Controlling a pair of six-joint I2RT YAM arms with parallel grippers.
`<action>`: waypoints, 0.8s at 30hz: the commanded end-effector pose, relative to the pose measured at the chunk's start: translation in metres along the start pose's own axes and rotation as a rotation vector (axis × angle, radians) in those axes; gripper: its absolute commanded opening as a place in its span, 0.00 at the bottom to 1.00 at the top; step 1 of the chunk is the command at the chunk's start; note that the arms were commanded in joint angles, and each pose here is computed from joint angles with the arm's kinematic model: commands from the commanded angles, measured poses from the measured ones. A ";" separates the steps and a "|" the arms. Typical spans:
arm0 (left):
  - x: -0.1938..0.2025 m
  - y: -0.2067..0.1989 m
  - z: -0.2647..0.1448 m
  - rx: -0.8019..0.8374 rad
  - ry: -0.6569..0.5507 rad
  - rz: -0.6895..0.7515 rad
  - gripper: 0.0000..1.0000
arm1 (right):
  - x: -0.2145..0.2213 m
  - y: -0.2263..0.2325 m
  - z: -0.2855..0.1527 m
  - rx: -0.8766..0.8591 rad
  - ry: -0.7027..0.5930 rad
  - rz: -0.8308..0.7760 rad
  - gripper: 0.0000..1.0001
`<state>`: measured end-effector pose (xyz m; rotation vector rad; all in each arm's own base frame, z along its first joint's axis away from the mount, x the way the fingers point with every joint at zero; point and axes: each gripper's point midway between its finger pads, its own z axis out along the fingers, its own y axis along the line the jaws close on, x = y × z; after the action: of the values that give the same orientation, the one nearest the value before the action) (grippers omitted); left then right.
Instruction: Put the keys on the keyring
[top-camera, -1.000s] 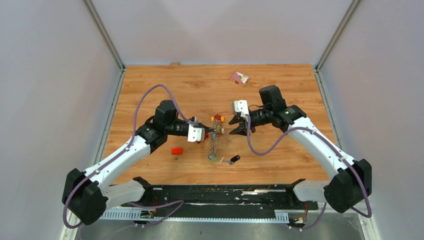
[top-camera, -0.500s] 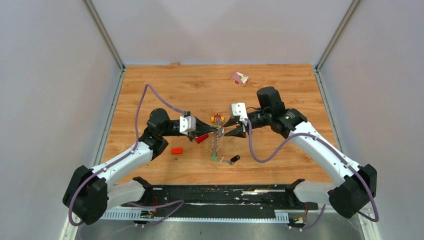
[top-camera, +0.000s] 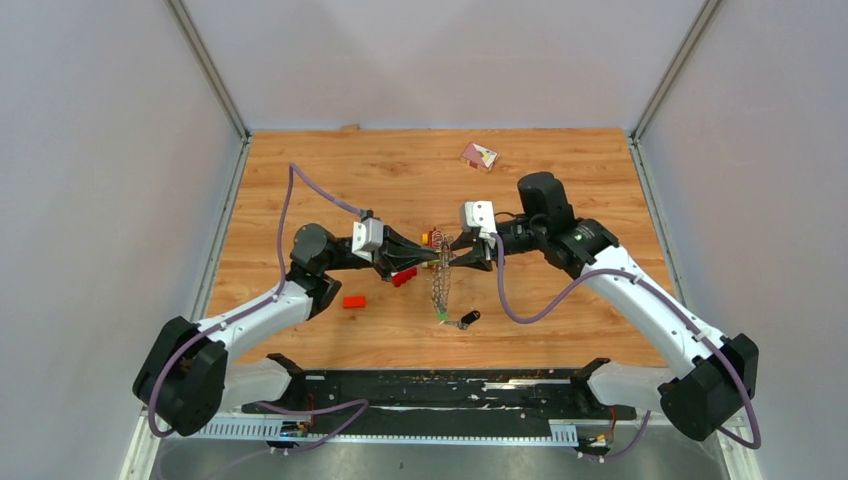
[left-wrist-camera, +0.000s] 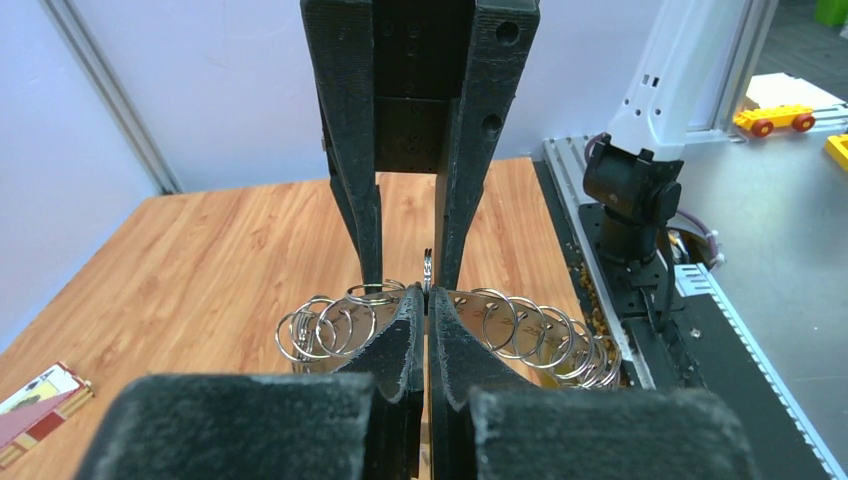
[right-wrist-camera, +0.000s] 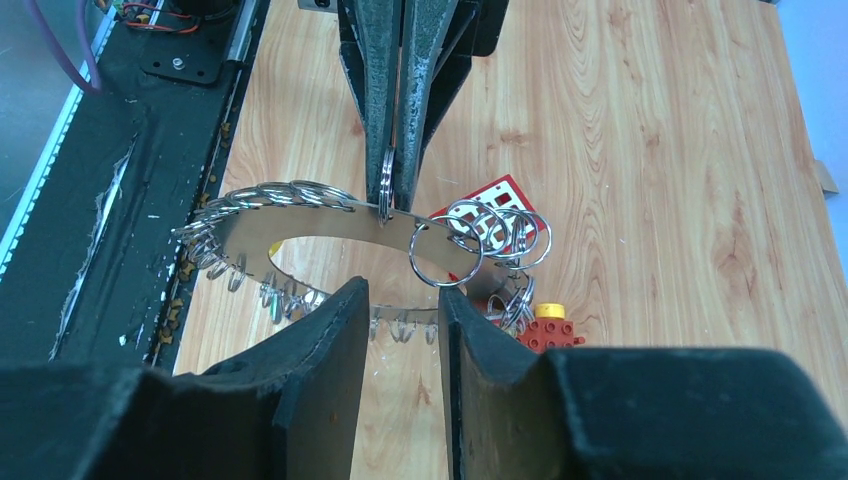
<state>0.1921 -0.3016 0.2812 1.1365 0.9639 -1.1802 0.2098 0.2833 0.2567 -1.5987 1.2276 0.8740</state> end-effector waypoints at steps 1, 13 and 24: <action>-0.018 0.002 0.001 -0.012 -0.059 0.036 0.00 | -0.023 -0.004 -0.007 0.028 -0.040 -0.046 0.32; -0.006 0.007 0.002 -0.025 -0.039 0.003 0.00 | -0.044 -0.005 -0.010 0.007 -0.078 -0.028 0.31; -0.006 0.009 0.002 -0.037 -0.035 0.001 0.00 | -0.040 -0.001 -0.004 -0.023 -0.085 -0.009 0.29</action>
<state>0.1979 -0.3042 0.2731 1.1050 1.0143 -1.2068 0.2074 0.2873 0.2823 -1.5649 1.2061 0.9070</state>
